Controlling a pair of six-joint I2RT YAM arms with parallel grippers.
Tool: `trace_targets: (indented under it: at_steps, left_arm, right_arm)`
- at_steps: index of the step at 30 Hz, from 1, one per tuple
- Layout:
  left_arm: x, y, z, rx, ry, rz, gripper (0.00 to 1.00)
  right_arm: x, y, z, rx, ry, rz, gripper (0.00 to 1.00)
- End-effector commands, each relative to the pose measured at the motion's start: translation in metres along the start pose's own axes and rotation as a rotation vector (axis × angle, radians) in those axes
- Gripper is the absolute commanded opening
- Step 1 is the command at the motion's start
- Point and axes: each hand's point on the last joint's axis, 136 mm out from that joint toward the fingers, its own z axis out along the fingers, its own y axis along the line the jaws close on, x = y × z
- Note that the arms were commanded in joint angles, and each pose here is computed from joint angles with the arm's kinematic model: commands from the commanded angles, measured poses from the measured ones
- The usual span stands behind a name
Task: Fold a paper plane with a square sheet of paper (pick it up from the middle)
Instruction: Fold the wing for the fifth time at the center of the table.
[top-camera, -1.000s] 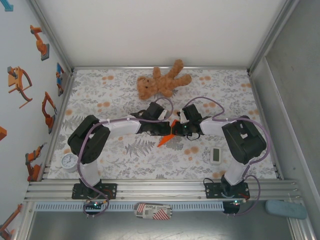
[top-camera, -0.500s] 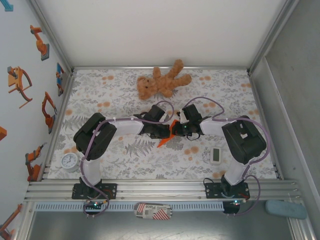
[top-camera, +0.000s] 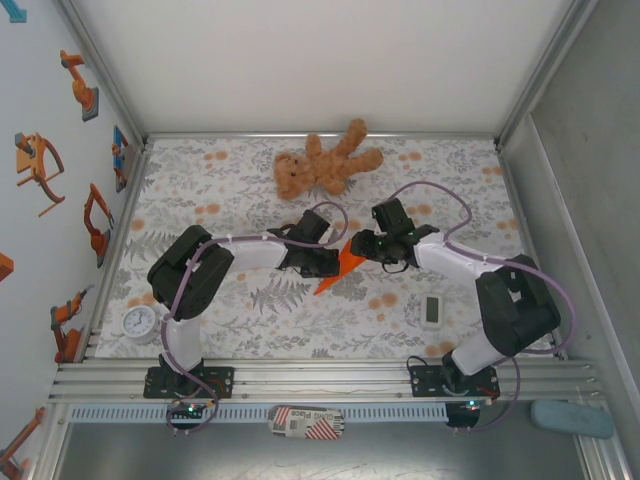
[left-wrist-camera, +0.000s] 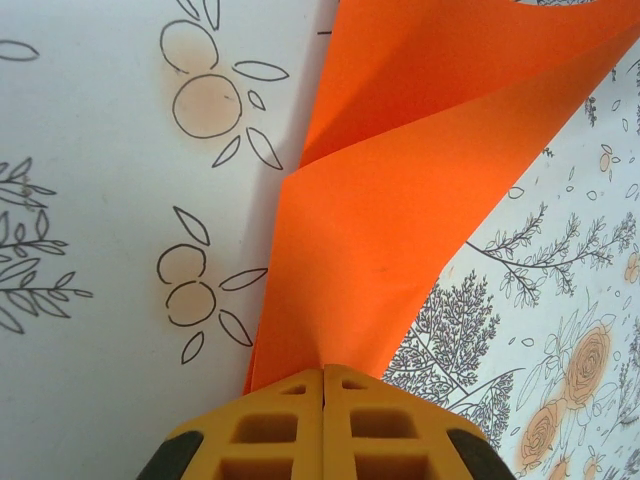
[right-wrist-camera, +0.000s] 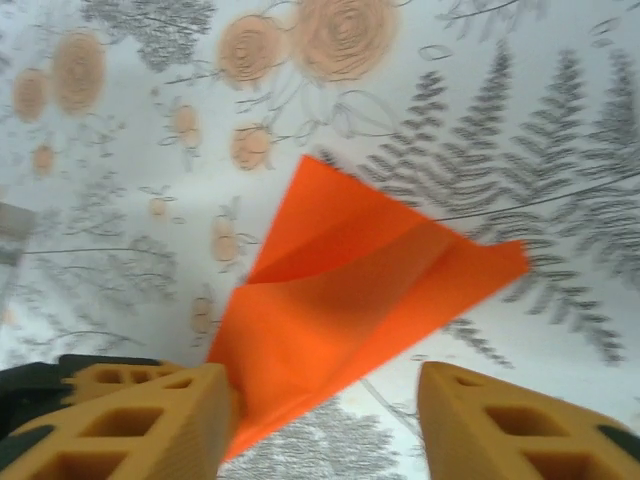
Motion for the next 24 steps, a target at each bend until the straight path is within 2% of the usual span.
trace_targets:
  at_steps: [1,5,14,19,24]
  left_arm:
    - [0.013,0.017,0.006,-0.051,0.049,-0.039,0.06]
    - [0.012,0.017,0.005,-0.051,0.045,-0.039,0.06]
    - [0.012,0.016,0.005,-0.043,0.043,-0.044,0.06]
    - [0.011,0.014,0.004,-0.037,0.040,-0.045,0.06]
    - [0.009,0.011,0.001,-0.024,0.035,-0.042,0.09]
  right_arm:
    - [0.007,-0.035,-0.004,0.185,0.012,0.040,0.60]
    - [0.000,-0.028,0.003,0.178,0.019,0.030,0.68]
    - [-0.005,-0.015,0.028,0.151,0.088,0.027,0.68]
    - [0.001,-0.025,0.034,0.198,0.115,0.043,0.68]
    - [0.006,-0.030,0.040,0.218,0.138,0.043,0.62]
